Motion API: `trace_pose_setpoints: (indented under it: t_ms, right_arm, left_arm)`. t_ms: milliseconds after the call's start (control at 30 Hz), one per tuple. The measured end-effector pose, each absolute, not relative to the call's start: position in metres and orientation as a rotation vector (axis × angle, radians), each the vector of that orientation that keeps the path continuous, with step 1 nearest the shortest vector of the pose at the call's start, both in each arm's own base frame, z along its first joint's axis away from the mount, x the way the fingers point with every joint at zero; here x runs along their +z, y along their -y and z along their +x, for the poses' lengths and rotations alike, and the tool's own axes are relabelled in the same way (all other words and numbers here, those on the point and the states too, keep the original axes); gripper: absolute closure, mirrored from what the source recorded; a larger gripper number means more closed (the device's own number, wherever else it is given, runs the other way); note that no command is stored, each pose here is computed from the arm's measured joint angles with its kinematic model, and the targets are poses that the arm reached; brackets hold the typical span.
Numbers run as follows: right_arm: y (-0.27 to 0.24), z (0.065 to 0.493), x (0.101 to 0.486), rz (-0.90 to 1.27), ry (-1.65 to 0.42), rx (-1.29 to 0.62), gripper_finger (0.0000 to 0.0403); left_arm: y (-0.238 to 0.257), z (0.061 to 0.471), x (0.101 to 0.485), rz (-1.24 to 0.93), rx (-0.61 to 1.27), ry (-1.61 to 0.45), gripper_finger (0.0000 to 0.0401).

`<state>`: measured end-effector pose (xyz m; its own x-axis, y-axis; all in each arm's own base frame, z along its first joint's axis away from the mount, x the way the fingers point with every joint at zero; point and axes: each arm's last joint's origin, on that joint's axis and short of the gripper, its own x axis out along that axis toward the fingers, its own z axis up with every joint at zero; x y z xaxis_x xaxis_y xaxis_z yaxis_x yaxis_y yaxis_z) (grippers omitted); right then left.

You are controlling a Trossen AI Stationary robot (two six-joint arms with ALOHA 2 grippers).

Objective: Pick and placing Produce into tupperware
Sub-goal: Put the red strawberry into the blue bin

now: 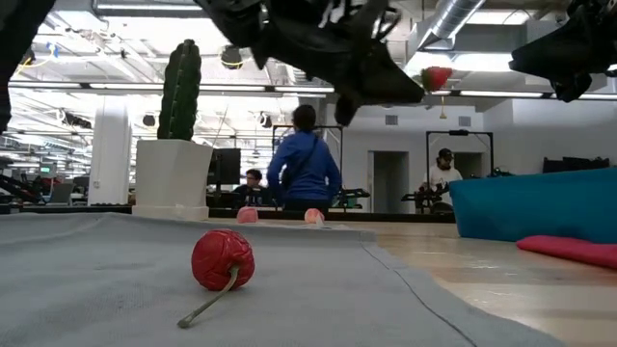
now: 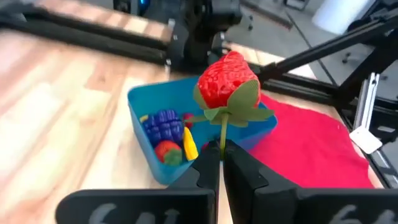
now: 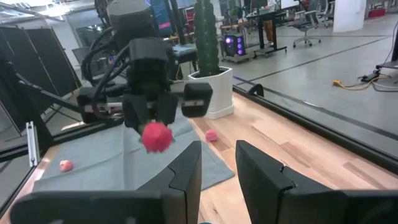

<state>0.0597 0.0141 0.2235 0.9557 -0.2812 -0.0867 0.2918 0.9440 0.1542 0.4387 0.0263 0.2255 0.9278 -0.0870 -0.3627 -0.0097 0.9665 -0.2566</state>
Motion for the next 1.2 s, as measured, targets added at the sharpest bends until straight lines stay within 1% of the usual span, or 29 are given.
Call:
trace_pose_setpoints:
  t_ms: [100,333,567,900,1000,1100,1133,1200]
  right_arm:
    - [-0.014,0.060,0.223,0.167,-0.064,-0.292,0.0280]
    - [-0.014,0.060,0.223,0.167,-0.064,-0.293,0.0280]
    - [-0.014,0.060,0.224,0.167,-0.064,-0.292,0.0280]
    - [-0.014,0.060,0.224,0.167,-0.064,-0.292,0.0280]
    - [-0.014,0.060,0.224,0.167,-0.064,-0.292,0.0280]
    - [-0.014,0.060,0.224,0.167,-0.064,-0.292,0.0280]
    - [-0.014,0.060,0.224,0.167,-0.064,-0.293,0.0280]
    - [-0.014,0.060,0.224,0.167,-0.064,-0.293,0.0280]
  left_arm:
    - [-0.027,0.451,0.223,-0.275,-0.061,-0.437,0.0401]
    - [-0.031,0.472,0.216,-0.296,-0.047,-0.568,0.0401]
    - [-0.032,0.493,0.223,-0.306,-0.108,-0.528,0.0401]
    - [-0.039,0.494,0.226,-0.351,-0.080,-0.515,0.0401]
    - [-0.038,0.494,0.227,-0.343,-0.107,-0.504,0.0401]
    - [-0.035,0.498,0.229,-0.340,-0.127,-0.450,0.0401]
    - [-0.034,0.502,0.229,-0.351,-0.143,-0.421,0.0401]
    - [-0.033,0.504,0.223,-0.403,-0.184,-0.441,0.0401]
